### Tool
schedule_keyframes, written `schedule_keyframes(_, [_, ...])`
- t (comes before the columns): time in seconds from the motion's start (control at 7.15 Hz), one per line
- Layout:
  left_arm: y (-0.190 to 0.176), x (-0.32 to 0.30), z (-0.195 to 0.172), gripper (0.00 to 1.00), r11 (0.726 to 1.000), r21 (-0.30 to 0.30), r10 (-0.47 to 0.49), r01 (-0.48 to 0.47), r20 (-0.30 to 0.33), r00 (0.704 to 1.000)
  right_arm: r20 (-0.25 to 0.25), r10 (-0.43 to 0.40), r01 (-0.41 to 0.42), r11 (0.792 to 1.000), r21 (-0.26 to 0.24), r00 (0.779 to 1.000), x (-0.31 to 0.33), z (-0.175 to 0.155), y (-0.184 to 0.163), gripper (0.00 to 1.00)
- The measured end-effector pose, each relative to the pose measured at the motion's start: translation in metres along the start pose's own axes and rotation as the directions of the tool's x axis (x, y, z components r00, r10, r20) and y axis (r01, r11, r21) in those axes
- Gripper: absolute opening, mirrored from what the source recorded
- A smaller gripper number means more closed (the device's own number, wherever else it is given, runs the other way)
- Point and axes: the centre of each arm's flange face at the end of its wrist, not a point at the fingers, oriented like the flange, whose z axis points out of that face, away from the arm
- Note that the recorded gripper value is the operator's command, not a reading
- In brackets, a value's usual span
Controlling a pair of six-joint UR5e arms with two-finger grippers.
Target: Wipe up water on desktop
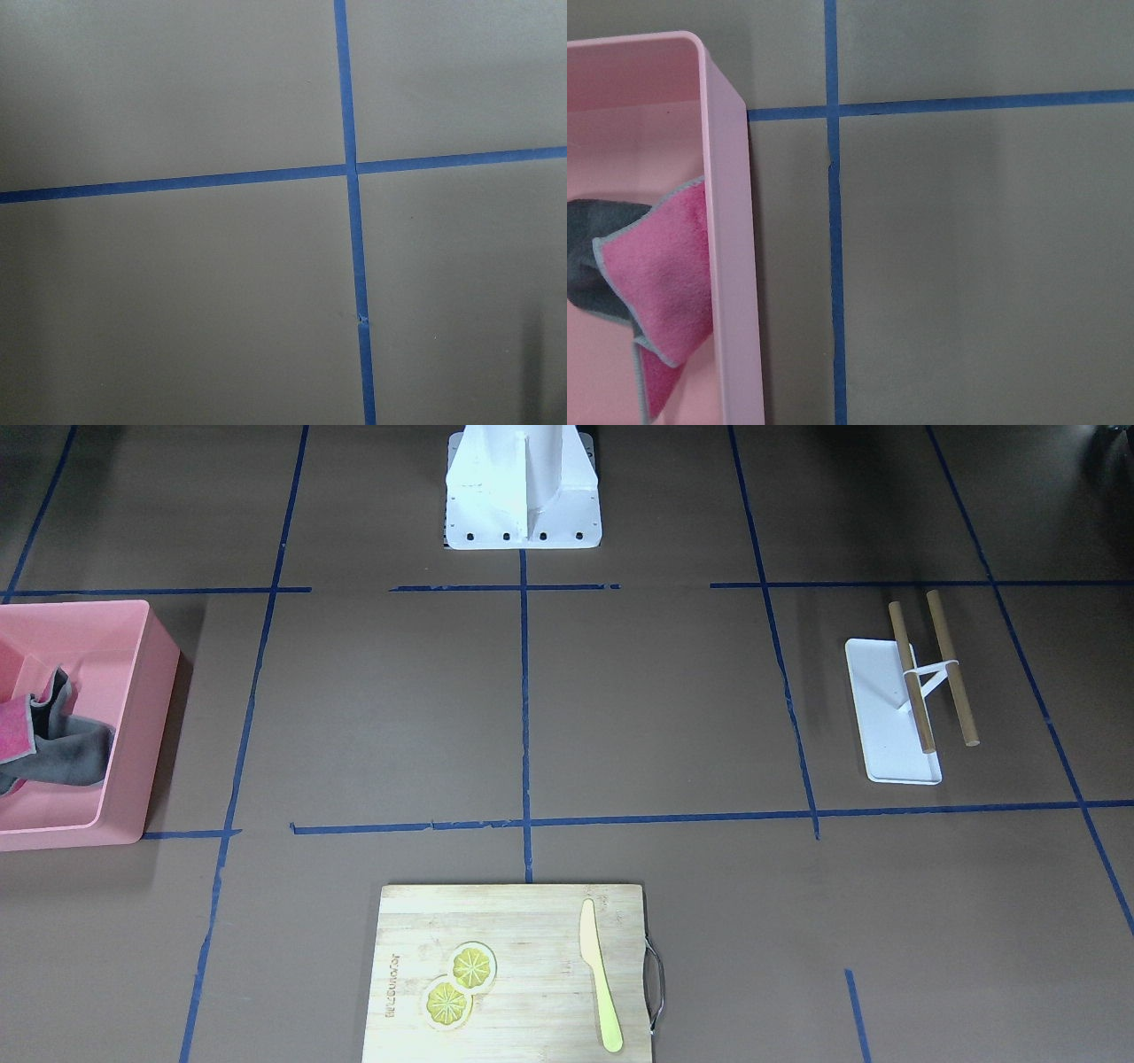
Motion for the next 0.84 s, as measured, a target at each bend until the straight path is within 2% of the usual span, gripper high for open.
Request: schedule_keyframes(0.84, [0.002, -0.009, 0.011, 1.0, 1.0, -0.022, -0.014, 0.014, -0.003, 1.0, 0.003, 0.009, -0.009, 1.0, 0.024, 1.0, 0.005, -0.007, -0.002, 1.0])
